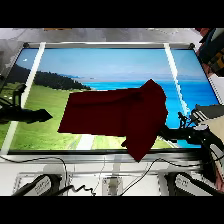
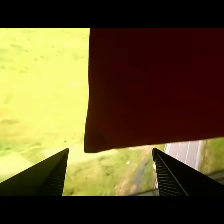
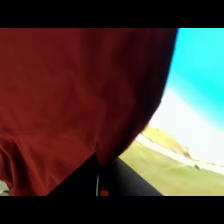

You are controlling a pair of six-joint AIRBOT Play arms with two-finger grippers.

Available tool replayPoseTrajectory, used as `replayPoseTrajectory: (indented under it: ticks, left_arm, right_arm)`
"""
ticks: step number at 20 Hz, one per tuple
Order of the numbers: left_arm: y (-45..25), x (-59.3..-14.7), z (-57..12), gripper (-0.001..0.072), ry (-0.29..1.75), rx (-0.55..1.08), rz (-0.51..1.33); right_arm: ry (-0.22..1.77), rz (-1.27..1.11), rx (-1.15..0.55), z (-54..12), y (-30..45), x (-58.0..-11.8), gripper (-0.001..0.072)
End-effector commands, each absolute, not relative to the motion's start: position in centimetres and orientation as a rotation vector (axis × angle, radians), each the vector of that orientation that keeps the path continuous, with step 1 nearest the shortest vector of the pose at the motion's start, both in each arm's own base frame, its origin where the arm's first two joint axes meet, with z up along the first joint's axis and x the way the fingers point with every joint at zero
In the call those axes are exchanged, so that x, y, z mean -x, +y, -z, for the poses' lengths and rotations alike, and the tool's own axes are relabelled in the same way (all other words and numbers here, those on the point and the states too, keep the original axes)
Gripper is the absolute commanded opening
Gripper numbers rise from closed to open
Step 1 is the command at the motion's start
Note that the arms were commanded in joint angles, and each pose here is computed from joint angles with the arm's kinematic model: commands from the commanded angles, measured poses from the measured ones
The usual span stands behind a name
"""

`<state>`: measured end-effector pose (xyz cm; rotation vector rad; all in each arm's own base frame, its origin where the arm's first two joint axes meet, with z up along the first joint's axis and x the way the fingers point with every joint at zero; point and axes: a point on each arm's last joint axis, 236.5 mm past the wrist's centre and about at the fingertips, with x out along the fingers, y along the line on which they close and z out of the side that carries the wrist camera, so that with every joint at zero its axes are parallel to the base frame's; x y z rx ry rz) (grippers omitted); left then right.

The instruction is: Fold the clothes and pants, and hang the long-sleeved shirts on hangers.

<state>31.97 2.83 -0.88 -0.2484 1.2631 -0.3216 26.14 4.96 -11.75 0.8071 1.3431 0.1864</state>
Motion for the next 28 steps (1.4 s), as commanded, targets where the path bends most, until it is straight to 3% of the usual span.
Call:
replayPoseTrajectory:
  ticks: [1,7,10,11,12,13,14,18,23,26,28]
  left_arm:
    - [2.5,-29.6,5.5,0.0607,1.448,0.328,0.418]
    - [0.5,-30.7,10.8,0.0595,1.508,0.588,0.455]
    - [0.8,-31.3,13.2,0.0588,1.515,0.619,0.419]
    - [0.7,-31.3,13.6,0.0466,1.52,0.627,0.418]
    - [0.6,-31.4,13.7,0.0298,1.515,0.631,0.429]
    - [0.2,-31.7,13.3,0.0045,1.498,0.646,0.445]
    - [-0.6,-32.1,12.3,0.0017,1.466,0.667,0.493]
    - [-2.7,-35.3,5.0,0.0015,1.287,0.7,0.704]
    - [-4.6,-41.3,-17.1,0.0015,0.71,0.602,0.915]
    - [-7.1,-38.2,-31.5,0.0016,0.366,0.433,1.004]
    - [-8.4,-34.5,-37.6,0.0015,0.202,0.265,0.992]
  right_arm:
    - [1.326,-0.177,-0.782,12.0,5.0,-26.5,0.002]
    - [1.317,-0.178,-0.786,11.8,5.0,-26.7,0.002]
    - [1.298,-0.178,-0.82,11.4,5.3,-27.2,0.0021]
    - [1.29,-0.178,-0.833,11.2,5.4,-27.4,0.002]
    - [1.283,-0.185,-0.826,11.0,5.4,-27.6,0.0019]
    - [1.27,-0.216,-0.795,10.6,5.4,-27.9,0.0019]
    - [1.248,-0.24,-0.771,9.7,5.3,-28.6,0.0019]
    - [1.034,-0.287,-0.647,2.0,3.8,-33.4,0.0018]
    - [0.626,-0.393,-0.382,-17.3,4.0,-35.7,0.0018]
    - [0.345,-0.407,-0.203,-29.5,5.3,-32.4,0.0018]
    - [0.159,-0.394,-0.102,-36.6,6.4,-28.9,0.0018]
